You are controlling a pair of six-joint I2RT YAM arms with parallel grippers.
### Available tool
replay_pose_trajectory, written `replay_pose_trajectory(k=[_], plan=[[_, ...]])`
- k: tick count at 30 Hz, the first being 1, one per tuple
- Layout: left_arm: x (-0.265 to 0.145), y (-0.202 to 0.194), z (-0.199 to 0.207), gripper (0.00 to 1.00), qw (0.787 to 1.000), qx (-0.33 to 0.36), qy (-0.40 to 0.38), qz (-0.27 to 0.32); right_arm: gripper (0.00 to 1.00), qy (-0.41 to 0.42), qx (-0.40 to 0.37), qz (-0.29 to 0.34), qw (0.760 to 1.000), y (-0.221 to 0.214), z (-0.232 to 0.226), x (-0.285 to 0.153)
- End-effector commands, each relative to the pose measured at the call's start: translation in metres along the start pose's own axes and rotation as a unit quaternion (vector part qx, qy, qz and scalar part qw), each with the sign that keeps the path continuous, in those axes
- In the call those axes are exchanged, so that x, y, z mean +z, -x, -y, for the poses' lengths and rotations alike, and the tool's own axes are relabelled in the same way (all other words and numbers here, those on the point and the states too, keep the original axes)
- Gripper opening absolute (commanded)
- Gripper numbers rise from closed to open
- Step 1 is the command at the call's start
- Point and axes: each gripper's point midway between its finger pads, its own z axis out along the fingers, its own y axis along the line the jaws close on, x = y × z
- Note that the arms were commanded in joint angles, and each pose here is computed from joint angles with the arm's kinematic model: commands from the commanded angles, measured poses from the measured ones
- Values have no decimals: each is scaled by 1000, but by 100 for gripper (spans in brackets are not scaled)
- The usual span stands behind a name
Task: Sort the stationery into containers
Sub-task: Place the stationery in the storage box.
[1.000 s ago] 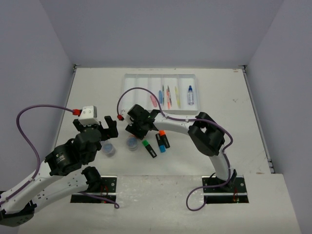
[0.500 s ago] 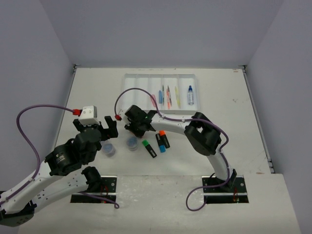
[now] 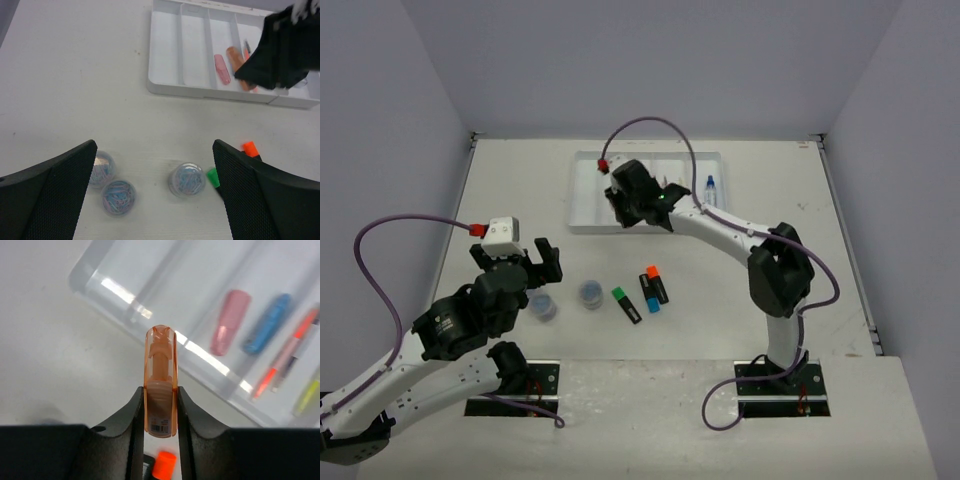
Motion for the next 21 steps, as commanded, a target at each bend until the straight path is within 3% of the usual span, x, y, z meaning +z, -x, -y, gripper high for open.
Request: replay_pose_trajectory(k=[1, 6, 12, 15, 21], plan=[[5, 1, 4, 100, 1000, 6, 1, 6, 5, -90, 136, 9, 987, 31, 63, 13], [5, 1, 3, 100, 1000, 8, 3, 4, 14, -153, 157, -19, 976, 31, 106, 48], [6, 0, 6, 100, 1000, 13, 0, 2, 27, -148, 157, -24, 976, 31, 108, 64], [8, -3, 7, 100, 1000, 19, 1, -3, 44, -148, 155, -24, 976, 32, 109, 66], [8, -3, 8, 100, 1000, 19, -2, -2, 58, -144, 154, -13, 977, 44, 108, 43]])
